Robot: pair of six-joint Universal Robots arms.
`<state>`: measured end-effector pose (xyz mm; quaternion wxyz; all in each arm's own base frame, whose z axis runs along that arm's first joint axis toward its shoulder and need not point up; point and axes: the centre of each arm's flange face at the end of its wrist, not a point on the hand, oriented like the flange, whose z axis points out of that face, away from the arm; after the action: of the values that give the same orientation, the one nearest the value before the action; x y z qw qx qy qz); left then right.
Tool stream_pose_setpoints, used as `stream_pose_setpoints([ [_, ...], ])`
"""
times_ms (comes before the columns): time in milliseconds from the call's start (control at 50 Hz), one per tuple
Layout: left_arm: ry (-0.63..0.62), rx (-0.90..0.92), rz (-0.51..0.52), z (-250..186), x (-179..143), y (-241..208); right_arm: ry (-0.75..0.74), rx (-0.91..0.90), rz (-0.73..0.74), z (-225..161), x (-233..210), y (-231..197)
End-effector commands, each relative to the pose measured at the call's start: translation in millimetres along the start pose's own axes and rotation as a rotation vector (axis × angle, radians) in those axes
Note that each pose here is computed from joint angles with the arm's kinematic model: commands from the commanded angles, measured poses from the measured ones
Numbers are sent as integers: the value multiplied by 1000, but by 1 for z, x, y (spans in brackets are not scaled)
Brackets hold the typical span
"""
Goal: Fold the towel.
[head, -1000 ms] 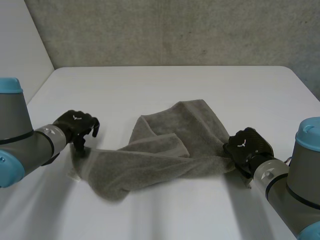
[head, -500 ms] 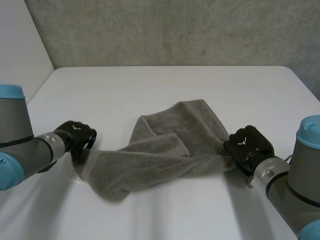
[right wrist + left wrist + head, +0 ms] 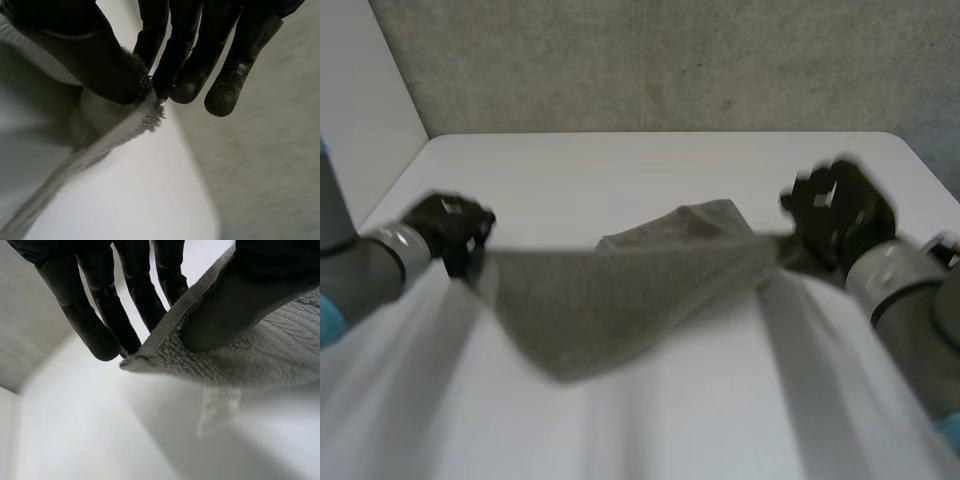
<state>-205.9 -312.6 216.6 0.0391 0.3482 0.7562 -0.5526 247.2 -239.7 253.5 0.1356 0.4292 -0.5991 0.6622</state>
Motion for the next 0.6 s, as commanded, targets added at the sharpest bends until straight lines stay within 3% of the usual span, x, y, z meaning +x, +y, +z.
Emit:
stream_pose_setpoints([
  [20,-192,394,-159,-72,-41,-91,250,289,110,-28,83,-85],
  [180,-304,813,-316,-165,-71,-154,250,355,159,-64,124,-131],
  [260,-298,821,-322,-170,-70,-156,192,312,155,-61,123,-130],
  [380,-246,638,-339,-131,-59,-126,50,94,156,-32,105,-94],
  [440,-185,446,-306,-87,-42,-93,-83,-23,122,-14,77,-71],
  [600,-115,284,-264,-26,-20,-60,-131,-30,52,20,47,-59],
])
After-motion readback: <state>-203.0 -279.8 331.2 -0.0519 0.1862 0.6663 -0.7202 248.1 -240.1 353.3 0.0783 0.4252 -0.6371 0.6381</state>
